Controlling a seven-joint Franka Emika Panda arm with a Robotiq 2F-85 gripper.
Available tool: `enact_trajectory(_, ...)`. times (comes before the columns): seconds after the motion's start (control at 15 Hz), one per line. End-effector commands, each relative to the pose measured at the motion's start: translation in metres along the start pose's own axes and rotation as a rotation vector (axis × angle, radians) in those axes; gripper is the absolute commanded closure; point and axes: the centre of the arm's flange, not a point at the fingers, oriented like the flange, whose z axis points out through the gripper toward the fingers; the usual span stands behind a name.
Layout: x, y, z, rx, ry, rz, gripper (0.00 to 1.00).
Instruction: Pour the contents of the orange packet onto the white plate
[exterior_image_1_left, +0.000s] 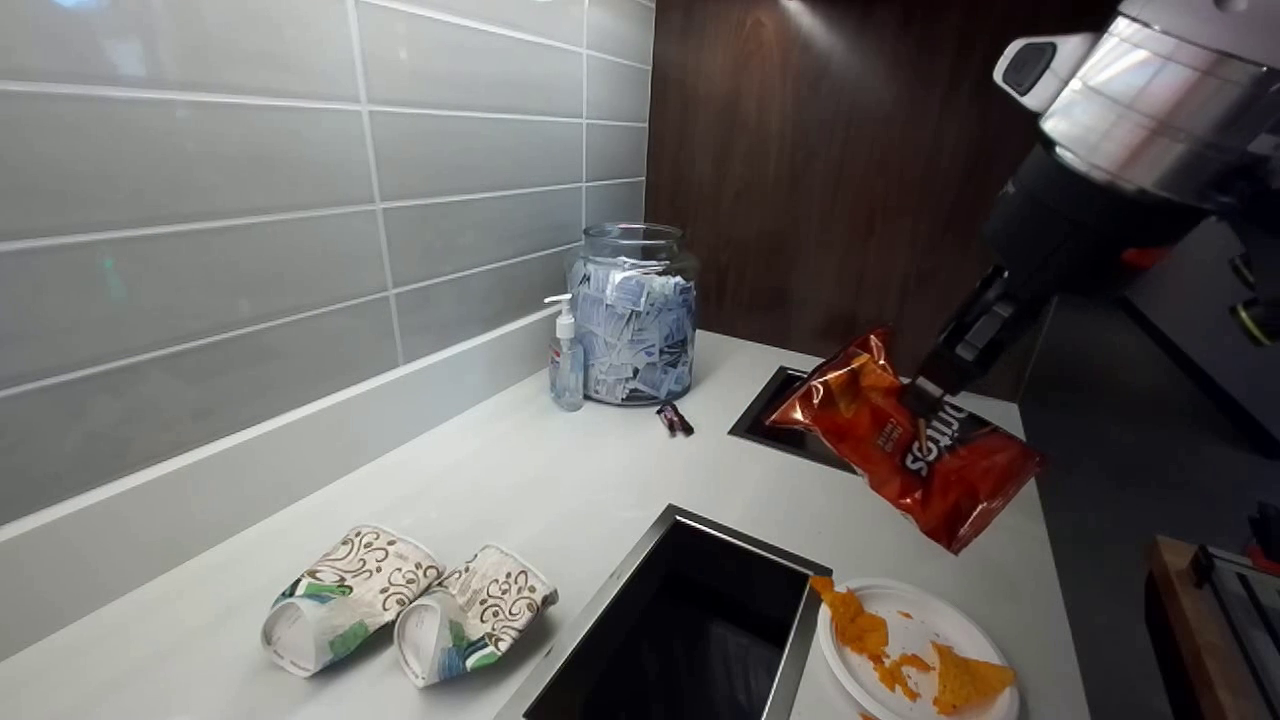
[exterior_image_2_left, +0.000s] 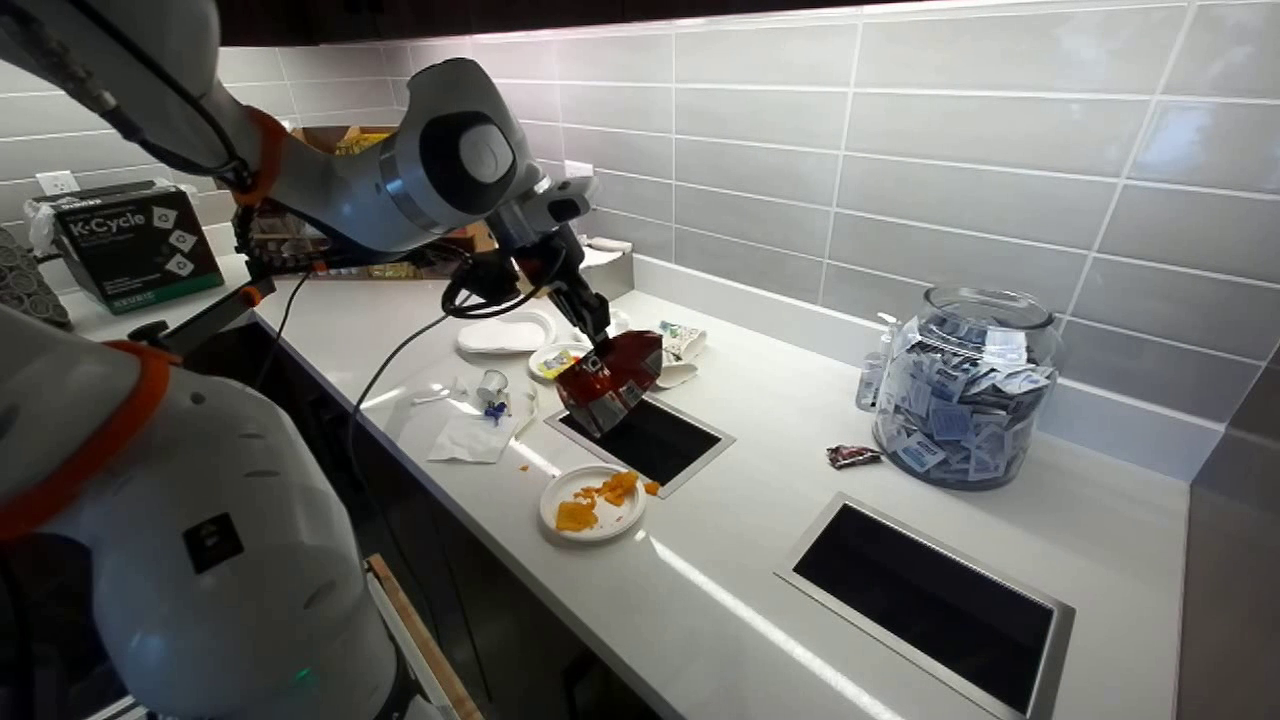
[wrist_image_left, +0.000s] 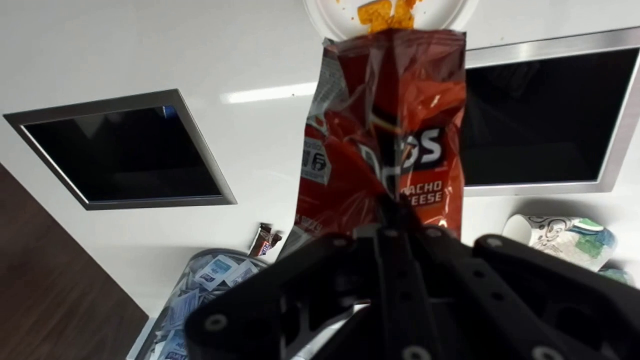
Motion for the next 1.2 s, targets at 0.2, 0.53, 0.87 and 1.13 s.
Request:
enact_trajectory(0.2, -0.013, 0.056, 0.033, -0.006, -0.176, 0.119, 1.0)
enact_trajectory(0.53, 0.002, 0.087, 0.066, -0.013, -0.307, 0.187, 1.0)
enact_trajectory(0.87, 0.014, 0.119, 0.099, -0.013, -0.346, 0.177, 1.0)
enact_trajectory(1.13, 0.022, 0.134, 0.122, -0.007, -0.365, 0.099, 1.0)
